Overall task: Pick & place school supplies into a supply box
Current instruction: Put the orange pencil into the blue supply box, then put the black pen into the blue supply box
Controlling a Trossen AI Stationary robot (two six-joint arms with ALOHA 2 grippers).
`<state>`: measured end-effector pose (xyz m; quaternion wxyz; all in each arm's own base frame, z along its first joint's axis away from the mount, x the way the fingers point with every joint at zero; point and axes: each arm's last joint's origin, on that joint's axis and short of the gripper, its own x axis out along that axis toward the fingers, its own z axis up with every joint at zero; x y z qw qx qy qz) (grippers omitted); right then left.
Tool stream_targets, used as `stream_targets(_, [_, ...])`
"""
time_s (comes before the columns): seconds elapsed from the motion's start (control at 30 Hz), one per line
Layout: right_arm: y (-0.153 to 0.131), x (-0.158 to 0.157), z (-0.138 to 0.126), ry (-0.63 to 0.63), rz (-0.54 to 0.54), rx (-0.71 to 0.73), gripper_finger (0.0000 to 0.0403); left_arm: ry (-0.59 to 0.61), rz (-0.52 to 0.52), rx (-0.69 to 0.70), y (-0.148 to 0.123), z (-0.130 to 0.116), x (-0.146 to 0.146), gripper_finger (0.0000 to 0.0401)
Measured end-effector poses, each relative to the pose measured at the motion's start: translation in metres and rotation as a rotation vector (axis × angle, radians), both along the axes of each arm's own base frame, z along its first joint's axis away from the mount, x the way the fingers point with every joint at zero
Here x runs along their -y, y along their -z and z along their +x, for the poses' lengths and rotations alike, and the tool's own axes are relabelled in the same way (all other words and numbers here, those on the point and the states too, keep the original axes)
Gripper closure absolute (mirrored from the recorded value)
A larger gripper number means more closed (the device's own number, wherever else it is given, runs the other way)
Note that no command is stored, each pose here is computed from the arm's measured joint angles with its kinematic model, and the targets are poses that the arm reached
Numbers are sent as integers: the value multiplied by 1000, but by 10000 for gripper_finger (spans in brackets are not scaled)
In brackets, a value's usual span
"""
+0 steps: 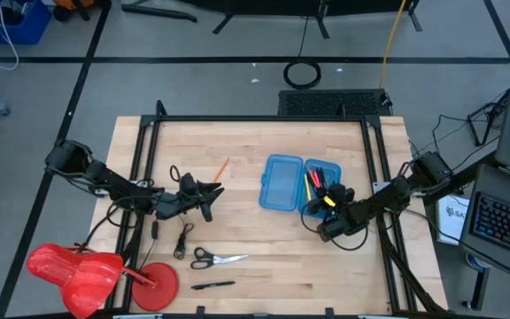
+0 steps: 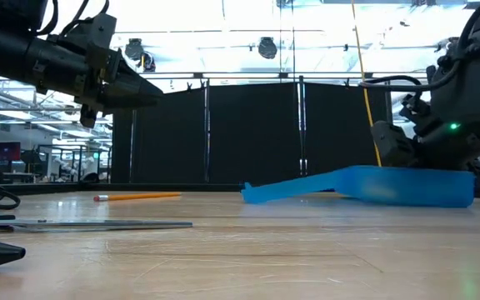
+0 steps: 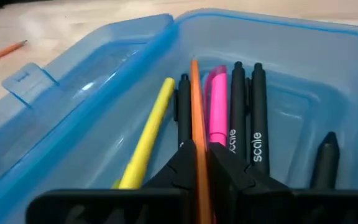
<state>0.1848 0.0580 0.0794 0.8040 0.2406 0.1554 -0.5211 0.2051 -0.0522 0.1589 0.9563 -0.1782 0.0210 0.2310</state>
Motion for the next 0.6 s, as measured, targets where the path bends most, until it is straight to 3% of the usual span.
stream_targets(0.3, [0, -4, 5, -68, -15, -34, 311, 0, -1, 0, 0, 0, 0, 297])
stream_targets(0.6, [-4, -7, 13, -147, -94, -49, 295, 0, -3, 1, 0, 0, 0, 297])
